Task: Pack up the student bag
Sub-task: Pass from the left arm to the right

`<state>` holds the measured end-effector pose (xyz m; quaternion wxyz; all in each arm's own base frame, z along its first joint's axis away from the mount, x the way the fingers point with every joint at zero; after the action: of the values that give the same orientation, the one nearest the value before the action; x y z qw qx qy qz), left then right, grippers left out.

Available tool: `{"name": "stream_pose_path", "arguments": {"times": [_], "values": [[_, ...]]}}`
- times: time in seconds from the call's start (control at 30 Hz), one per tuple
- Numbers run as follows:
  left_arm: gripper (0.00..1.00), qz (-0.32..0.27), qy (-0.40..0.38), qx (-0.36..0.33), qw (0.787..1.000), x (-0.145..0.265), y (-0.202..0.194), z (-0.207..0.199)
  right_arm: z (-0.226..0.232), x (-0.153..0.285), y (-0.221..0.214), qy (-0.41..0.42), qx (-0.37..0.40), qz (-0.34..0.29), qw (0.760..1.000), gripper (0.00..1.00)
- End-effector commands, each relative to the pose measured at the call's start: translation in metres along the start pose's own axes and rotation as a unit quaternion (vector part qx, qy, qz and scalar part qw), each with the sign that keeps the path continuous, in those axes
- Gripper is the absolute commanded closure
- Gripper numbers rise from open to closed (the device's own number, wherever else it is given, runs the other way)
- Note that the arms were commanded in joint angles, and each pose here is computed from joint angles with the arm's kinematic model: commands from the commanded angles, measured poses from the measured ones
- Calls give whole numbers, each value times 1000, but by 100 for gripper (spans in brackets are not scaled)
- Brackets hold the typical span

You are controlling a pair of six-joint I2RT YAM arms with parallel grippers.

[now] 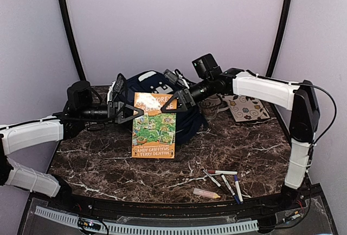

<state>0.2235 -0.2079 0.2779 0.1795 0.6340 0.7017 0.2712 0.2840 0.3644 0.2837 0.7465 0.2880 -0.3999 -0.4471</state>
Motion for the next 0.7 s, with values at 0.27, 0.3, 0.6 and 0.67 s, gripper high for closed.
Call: {"name": "stream_pose_path", "arguments": {"times": [0.27, 0.3, 0.6, 0.67], "values": [[100, -14, 24, -42, 999, -6, 13, 4, -1, 4, 3, 58, -39, -38, 997, 57], [100, -16, 26, -40, 999, -6, 13, 5, -2, 5, 4, 57, -40, -41, 997, 63], [58, -24, 39, -33, 998, -5, 6, 16, 3, 11, 8, 45, -18, -40, 998, 100], [47, -22, 28, -28, 999, -7, 4, 18, 7, 13, 9, 41, -6, -37, 998, 100]]}}
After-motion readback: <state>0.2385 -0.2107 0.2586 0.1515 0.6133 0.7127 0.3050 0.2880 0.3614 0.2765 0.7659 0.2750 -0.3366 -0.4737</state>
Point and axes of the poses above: each gripper's point midway between its finger pads, its own x axis back along the fingers, its own z axis along the line the jaws close on, y = z × x, the point moved 8 cm from there along x, back along the fingers, and after that the axes turned 7 degrees about x, right-handed, at the moved point
